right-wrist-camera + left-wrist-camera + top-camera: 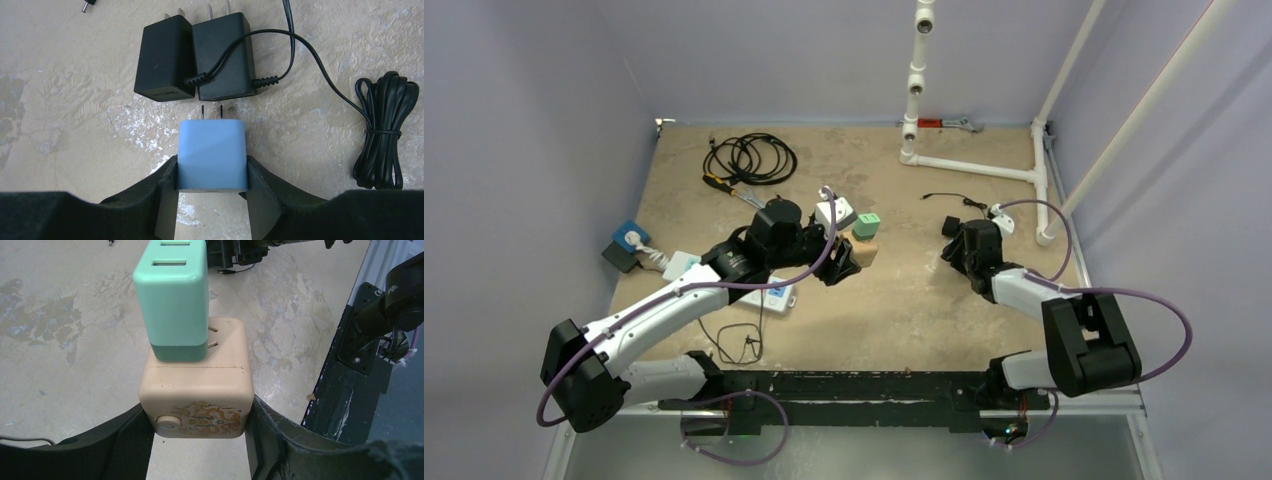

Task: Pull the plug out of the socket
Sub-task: Place the plug at the center of the board, then remove the plug from the socket.

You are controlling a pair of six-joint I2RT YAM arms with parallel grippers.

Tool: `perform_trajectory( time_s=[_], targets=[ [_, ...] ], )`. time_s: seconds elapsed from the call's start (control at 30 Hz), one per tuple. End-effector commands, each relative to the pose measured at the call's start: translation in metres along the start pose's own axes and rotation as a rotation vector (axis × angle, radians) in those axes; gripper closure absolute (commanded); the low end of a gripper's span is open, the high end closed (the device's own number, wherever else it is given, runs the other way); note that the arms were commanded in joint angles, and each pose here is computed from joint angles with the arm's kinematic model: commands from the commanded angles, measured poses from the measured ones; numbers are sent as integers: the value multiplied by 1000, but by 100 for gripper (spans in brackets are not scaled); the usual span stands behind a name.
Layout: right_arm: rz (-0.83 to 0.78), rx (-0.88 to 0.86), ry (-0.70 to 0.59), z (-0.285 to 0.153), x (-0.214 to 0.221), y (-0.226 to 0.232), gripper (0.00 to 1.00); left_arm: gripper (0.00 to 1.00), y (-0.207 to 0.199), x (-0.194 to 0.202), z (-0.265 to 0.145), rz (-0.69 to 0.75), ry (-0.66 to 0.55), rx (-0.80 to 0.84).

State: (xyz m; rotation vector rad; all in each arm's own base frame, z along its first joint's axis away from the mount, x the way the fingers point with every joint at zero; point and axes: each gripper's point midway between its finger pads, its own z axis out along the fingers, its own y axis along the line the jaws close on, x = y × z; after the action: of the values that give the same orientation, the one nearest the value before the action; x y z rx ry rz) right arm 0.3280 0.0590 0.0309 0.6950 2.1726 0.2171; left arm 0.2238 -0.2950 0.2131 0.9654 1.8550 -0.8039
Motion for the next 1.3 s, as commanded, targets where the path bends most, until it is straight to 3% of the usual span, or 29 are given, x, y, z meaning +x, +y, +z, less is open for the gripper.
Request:
perform_trajectory(
  time_s=[0.0, 0.2, 0.47, 0.6, 0.73, 0.87, 1.03, 1.1, 1.27],
  targets=[
    [35, -14, -55, 3, -21, 13, 57, 100, -10, -20, 1, 51, -68, 56],
    [42, -11, -62, 2, -22, 11, 36, 100, -11, -17, 3, 48, -61, 69],
    [32, -40, -86, -11, -33, 16, 28, 100, -13, -18, 1, 56, -68, 76],
    [-38, -151, -79, -35, -49, 42, 16, 100, -21, -18, 2, 59, -71, 122],
    [-102, -376, -112, -75, -70, 84, 13, 100, -33, -18, 2, 58, -72, 197],
    [-201, -780, -151, -140, -74, 140, 8, 100, -39, -15, 0, 71, -61, 237],
    [-383, -1266, -81, -225, -51, 180, 7, 100, -54, -9, 3, 57, -24, 339],
    [-405, -1362, -45, -244, -45, 184, 7, 100, -56, -8, 4, 50, -19, 356],
    [-450, -1401, 43, -248, -32, 182, 7, 100, -58, -4, 7, 40, 1, 373]
  ],
)
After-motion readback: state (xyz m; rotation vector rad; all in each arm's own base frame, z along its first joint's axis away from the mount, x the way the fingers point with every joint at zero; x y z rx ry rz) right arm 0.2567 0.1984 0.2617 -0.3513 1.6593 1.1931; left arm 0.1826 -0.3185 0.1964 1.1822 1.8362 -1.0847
